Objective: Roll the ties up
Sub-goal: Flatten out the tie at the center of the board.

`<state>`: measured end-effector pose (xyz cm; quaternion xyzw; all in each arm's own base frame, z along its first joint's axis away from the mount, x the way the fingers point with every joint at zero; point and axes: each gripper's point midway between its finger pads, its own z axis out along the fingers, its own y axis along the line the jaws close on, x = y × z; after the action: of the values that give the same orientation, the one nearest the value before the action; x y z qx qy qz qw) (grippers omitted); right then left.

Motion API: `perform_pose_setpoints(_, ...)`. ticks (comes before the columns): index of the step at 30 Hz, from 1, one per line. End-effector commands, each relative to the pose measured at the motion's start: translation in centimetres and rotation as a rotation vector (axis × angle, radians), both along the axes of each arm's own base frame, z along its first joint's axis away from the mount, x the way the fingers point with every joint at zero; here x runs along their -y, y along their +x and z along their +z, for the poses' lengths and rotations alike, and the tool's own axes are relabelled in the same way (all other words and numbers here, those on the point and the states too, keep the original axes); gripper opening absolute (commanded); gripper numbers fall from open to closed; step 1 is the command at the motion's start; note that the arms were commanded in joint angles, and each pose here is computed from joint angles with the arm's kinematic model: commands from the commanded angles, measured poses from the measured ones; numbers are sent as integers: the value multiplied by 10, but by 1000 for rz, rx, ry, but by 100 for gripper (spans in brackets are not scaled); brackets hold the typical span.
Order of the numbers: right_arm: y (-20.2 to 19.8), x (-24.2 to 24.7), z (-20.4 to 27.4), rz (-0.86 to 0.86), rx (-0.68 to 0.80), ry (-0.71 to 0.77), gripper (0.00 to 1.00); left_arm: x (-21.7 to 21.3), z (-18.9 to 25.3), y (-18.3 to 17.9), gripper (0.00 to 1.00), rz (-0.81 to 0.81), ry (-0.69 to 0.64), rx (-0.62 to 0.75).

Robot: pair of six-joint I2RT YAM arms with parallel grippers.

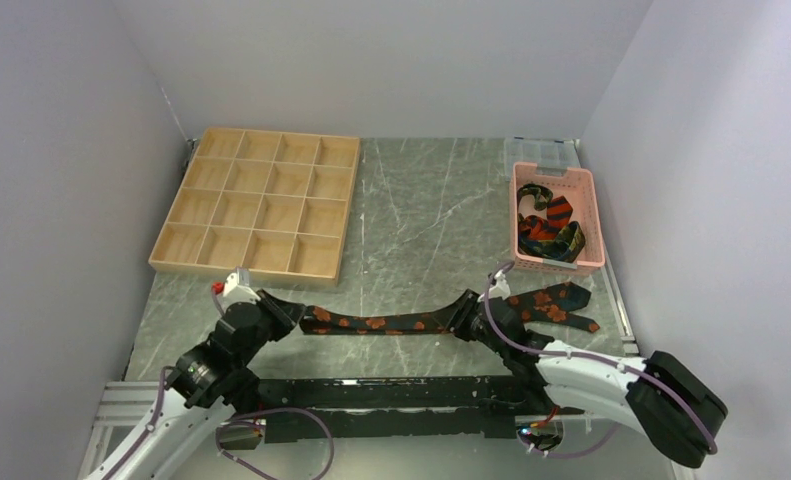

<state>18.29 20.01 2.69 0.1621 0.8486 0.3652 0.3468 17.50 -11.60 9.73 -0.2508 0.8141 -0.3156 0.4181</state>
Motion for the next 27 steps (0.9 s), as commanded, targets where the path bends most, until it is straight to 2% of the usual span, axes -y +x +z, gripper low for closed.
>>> perform_pose_setpoints(1,-18,37,-42,-59,-86,-141,39,1,5,10,15,35,28,-56)
perform_pose_setpoints(5,-25,44,-48,-70,-89,-131,39,22,-18,19,11,-29,75,-164)
perform_pose_setpoints(10,-25,43,-47,-68,-88,-122,39,36,-24,30,9,-78,88,-170)
perform_pose_setpoints(16,-25,39,-44,-37,-71,-128,41,30,-36,13,4,-115,104,-182)
perform_pose_setpoints(22,-13,10,0,71,50,-131,61,20,-47,-12,3,-140,78,-185)
perform_pose_setpoints(27,0,-42,43,217,132,-178,65,10,-28,-19,3,-137,75,-111)
